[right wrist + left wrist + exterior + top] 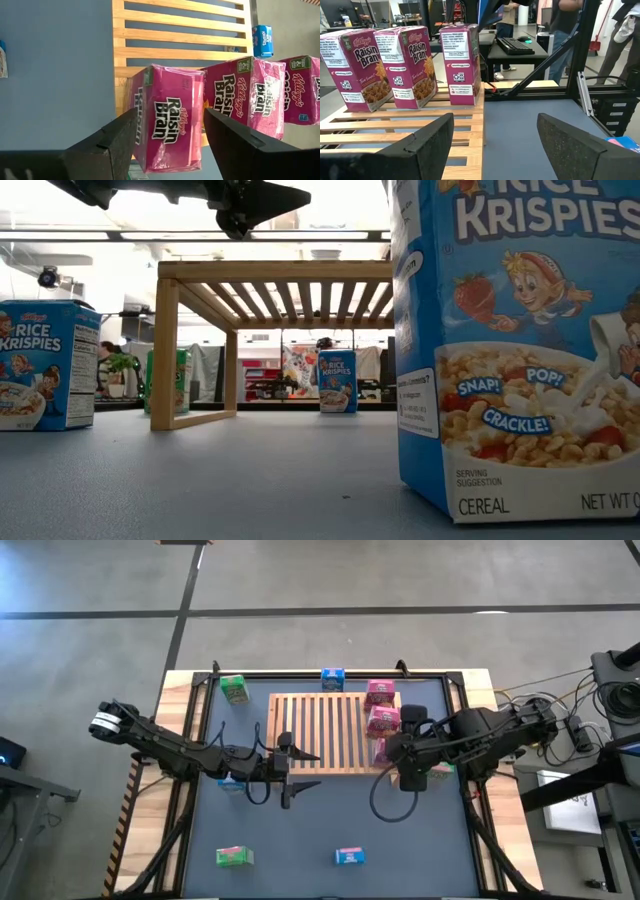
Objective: Stack cereal on shelf
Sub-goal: Put the pink cereal box on the shelf aligned with the other pink cereal boxes
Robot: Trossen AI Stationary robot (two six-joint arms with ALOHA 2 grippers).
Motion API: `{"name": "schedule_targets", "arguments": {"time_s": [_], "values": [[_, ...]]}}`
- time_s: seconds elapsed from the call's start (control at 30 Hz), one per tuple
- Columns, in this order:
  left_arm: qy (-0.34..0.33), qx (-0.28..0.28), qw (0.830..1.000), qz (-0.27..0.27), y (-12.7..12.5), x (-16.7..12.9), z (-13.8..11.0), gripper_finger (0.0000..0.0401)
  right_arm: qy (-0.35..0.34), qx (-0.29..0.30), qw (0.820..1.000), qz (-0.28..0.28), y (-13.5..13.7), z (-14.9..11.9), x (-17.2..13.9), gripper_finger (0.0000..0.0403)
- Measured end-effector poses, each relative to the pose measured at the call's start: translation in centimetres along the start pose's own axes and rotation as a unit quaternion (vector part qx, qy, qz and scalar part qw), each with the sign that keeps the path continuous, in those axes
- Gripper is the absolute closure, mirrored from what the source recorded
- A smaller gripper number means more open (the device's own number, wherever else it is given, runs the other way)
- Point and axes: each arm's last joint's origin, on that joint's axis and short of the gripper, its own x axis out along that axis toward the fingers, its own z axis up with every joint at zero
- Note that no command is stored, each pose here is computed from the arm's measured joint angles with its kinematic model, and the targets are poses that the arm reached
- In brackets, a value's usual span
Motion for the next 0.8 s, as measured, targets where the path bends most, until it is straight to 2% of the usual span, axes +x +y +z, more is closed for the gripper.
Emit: {"name": "schedule_targets", "arguments": {"time_s": [0.33,0.8], "values": [[0.0,0.0,1.0,0.0,0.0,0.0,0.0,0.0131,0.011,0.007,1.0,-0.005,-0.4,0.1,0.9,0.0221],[0.0,0.0,1.0,0.0,0.0,0.0,0.0,0.0131,-0.021,-0.027,0.999,0.002,-0.3,0.8,1.1,0.0249]]}}
